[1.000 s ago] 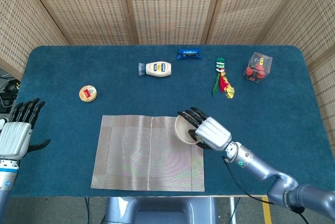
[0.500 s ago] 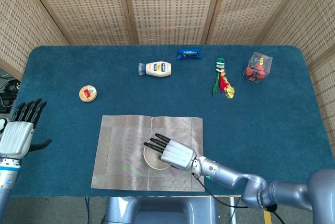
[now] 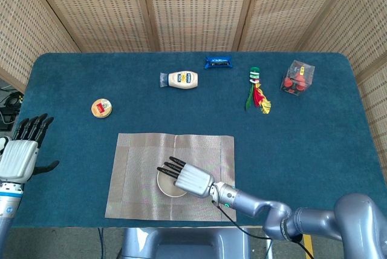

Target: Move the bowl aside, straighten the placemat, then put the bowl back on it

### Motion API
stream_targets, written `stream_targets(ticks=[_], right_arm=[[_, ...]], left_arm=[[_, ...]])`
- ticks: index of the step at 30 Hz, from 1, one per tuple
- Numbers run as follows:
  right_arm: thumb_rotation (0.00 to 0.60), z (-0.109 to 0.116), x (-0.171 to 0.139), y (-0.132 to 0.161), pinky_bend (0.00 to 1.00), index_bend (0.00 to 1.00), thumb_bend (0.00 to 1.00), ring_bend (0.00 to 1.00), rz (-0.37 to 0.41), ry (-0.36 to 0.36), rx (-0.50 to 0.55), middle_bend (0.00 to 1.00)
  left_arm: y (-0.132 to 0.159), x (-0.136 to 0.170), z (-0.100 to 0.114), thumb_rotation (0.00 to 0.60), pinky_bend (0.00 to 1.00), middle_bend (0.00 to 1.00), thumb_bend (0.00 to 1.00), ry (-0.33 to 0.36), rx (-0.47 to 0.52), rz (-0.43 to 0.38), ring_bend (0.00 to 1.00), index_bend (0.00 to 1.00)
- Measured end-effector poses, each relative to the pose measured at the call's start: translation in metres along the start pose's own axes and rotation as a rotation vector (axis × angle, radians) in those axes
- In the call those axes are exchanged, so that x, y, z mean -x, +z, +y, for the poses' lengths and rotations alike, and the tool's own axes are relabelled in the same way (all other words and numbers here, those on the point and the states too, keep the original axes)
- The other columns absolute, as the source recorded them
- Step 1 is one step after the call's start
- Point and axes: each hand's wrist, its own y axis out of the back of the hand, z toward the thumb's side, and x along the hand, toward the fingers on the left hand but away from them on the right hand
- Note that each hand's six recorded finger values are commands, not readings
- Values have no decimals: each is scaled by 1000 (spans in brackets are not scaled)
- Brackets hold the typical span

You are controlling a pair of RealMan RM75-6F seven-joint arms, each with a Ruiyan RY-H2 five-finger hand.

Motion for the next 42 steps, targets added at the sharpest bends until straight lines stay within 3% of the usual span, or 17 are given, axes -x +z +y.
stream_targets(ticks=[2, 4, 7, 15, 21, 26, 30, 37, 42], right_arm=[[600, 0, 2, -1, 0, 443, 318, 0, -6, -2, -4, 1], [600, -1, 3, -2, 0, 115, 51, 0, -11, 1, -17, 0], [600, -3, 3, -7, 0, 2, 0, 0, -27, 12, -36, 0], [600, 19, -24, -25, 0, 0, 0, 0, -75, -28, -73, 0], [600, 38, -87, -59, 0, 0, 0, 0, -194, -74, -150, 0], [600, 49, -158, -94, 0, 0, 0, 0, -364, -134, -190, 0], [600, 49, -214, -117, 0, 0, 0, 0, -503, -183, -164, 0], [600, 22, -323, -135, 0, 0, 0, 0, -783, -260, -49, 0], [600, 5, -369, -129, 0, 0, 0, 0, -960, -301, 28, 0]], left_arm=[[0, 0, 0, 600, 0, 0, 0, -2, 0, -1, 0, 0], [0, 0, 0, 600, 0, 0, 0, -2, 2, -1, 0, 0], [-1, -1, 1, 600, 0, 0, 0, 1, 6, 3, 0, 0], [-4, -2, 2, 600, 0, 0, 0, -1, 17, 7, 0, 0], [-3, 3, 9, 600, 0, 0, 0, 30, 25, -3, 0, 0], [-5, 15, 11, 600, 0, 0, 0, 46, 24, -4, 0, 0], [-8, 28, 11, 600, 0, 0, 0, 57, 20, 3, 0, 0], [-13, 53, 7, 600, 0, 0, 0, 66, 9, 20, 0, 0], [-19, 67, 2, 600, 0, 0, 0, 49, 1, 48, 0, 0]])
